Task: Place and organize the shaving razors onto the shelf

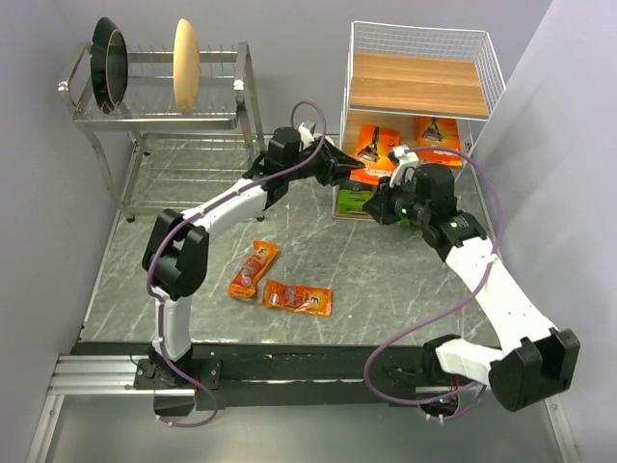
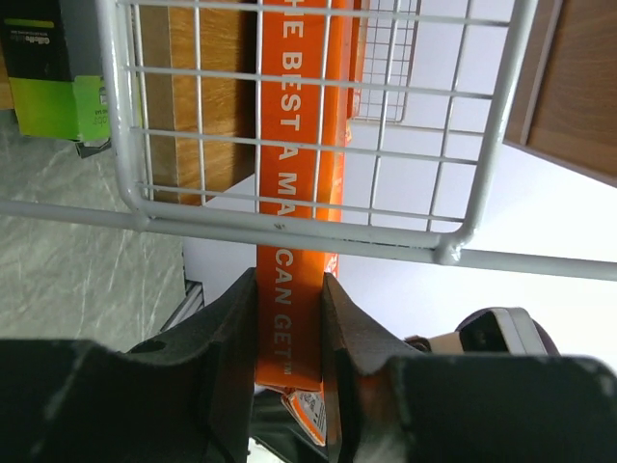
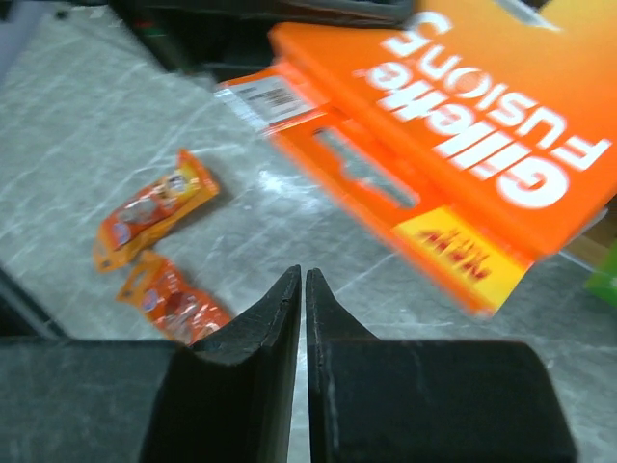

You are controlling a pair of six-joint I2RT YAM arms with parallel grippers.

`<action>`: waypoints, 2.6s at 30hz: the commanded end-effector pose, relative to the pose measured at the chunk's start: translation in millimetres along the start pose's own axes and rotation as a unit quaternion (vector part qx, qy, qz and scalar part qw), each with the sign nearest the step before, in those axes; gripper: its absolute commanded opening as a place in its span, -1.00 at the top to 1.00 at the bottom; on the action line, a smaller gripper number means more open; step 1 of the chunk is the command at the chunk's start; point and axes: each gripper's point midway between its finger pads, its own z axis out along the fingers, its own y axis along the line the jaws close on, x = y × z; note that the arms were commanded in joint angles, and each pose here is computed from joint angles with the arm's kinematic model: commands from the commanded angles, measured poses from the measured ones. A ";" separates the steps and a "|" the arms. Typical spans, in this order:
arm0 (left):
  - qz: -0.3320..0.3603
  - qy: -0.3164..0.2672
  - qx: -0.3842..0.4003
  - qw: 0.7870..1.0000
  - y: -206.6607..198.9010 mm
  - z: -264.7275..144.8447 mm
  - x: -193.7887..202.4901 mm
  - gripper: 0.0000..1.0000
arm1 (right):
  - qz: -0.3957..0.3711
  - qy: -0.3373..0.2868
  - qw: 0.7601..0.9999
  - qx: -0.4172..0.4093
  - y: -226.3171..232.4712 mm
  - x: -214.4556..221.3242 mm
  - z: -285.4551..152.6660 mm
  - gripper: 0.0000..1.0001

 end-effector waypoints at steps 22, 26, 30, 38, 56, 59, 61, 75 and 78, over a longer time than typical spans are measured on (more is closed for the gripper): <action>-0.037 -0.022 -0.035 0.998 -3.2 -20.3 -6.5 -0.56 | -0.027 -0.073 0.990 0.117 -46.8 -70.7 35.3 0.78; -0.020 -0.028 -0.030 0.999 -9.6 -32.8 -14.8 -0.99 | -0.029 -0.075 0.990 0.112 -45.5 -73.7 41.0 0.79; 0.001 -0.033 -0.025 0.999 -10.4 -51.1 -26.1 -0.99 | -0.030 -0.080 0.990 0.109 -45.1 -77.7 48.8 0.78; 0.012 -0.050 -0.033 0.998 -2.8 -79.8 -37.8 -0.99 | -0.037 -0.096 0.990 0.092 -32.1 -87.8 60.2 0.78; -0.002 -0.061 -0.052 0.997 15.0 -84.0 -40.4 -0.99 | -0.012 -0.154 0.975 0.161 -44.4 -92.2 68.4 0.69; -0.003 -0.060 -0.054 0.997 18.3 -83.1 -40.5 -0.99 | -0.012 -0.156 0.975 0.157 -42.3 -90.9 71.5 0.69; 0.002 -0.060 -0.054 0.997 19.6 -82.8 -40.7 -0.99 | -0.012 -0.158 0.976 0.150 -39.9 -91.4 72.6 0.65; 0.271 0.027 -0.071 0.960 19.5 -107.7 -17.6 -0.99 | -0.154 -0.008 0.988 -0.030 24.0 40.2 -23.5 -0.59; 0.326 0.111 -0.103 0.933 52.4 -125.8 8.3 -0.99 | -0.185 0.049 0.969 -0.156 56.0 84.8 -31.3 -0.67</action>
